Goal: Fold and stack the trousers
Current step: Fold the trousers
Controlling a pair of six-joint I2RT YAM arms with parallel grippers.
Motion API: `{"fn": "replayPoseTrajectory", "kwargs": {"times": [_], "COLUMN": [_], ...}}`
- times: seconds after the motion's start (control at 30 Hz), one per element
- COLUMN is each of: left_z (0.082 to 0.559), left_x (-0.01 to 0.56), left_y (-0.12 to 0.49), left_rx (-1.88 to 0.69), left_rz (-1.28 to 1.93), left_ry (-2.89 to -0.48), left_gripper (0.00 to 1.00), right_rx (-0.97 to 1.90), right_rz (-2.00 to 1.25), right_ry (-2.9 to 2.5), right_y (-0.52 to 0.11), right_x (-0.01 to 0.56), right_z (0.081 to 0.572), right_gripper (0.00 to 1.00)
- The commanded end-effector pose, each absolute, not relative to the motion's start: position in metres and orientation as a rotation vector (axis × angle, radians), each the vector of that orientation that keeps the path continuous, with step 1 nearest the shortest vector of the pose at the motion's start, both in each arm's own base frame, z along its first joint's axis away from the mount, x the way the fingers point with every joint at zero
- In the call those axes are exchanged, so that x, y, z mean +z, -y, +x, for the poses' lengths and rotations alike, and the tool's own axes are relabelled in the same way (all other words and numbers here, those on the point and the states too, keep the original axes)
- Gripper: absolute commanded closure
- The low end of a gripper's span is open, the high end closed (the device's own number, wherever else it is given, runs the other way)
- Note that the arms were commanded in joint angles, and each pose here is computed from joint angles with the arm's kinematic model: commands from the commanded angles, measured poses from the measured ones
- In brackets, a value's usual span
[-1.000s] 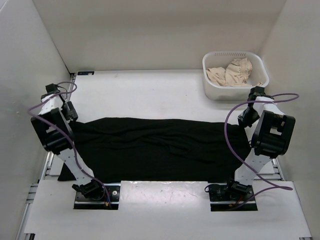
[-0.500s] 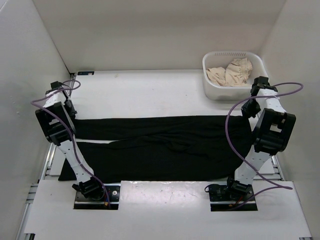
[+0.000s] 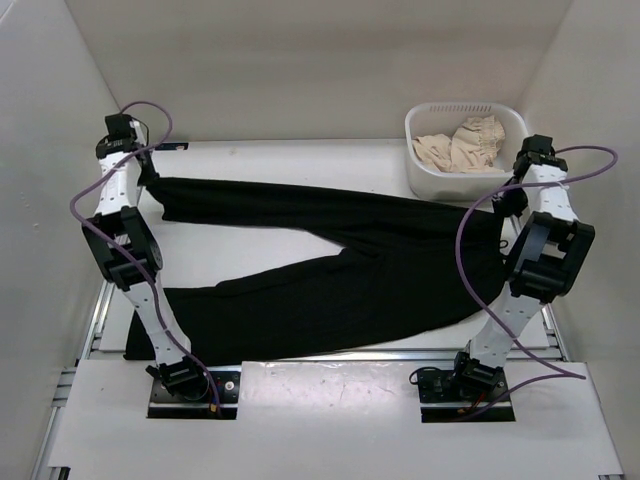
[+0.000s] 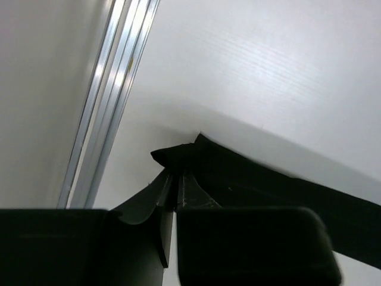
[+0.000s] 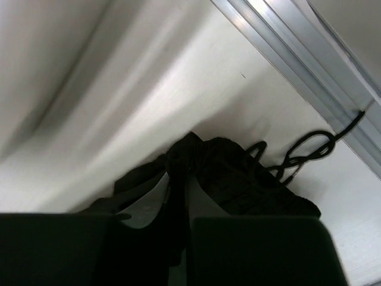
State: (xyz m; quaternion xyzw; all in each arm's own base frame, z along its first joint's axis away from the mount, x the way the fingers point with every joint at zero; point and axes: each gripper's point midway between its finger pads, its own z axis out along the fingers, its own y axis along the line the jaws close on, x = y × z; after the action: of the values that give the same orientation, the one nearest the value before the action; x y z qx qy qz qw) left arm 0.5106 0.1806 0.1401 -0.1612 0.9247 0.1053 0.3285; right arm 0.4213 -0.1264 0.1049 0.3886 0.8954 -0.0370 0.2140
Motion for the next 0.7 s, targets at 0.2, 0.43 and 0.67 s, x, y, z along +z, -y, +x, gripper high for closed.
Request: {"fn": "replayPoseTrajectory", "kwargs": {"times": [0.2, 0.43, 0.67], "left_z": [0.414, 0.34, 0.195], "left_x": [0.151, 0.177, 0.116], "left_y": [-0.181, -0.196, -0.197], "left_rx": [0.366, 0.445, 0.546], "left_rz": [-0.504, -0.629, -0.92], "left_ry": [-2.483, -2.523, -2.655], "left_gripper": [0.82, 0.83, 0.83], "right_rx": [0.04, 0.027, -0.256], "right_rz": [1.014, 1.108, 1.362], "right_ry": [-2.423, -2.426, -2.428], "right_y": [0.119, 0.102, 0.104], "right_x": [0.134, 0.142, 0.112], "right_z": [0.389, 0.319, 0.213], "right_gripper": [1.0, 1.0, 1.0]}}
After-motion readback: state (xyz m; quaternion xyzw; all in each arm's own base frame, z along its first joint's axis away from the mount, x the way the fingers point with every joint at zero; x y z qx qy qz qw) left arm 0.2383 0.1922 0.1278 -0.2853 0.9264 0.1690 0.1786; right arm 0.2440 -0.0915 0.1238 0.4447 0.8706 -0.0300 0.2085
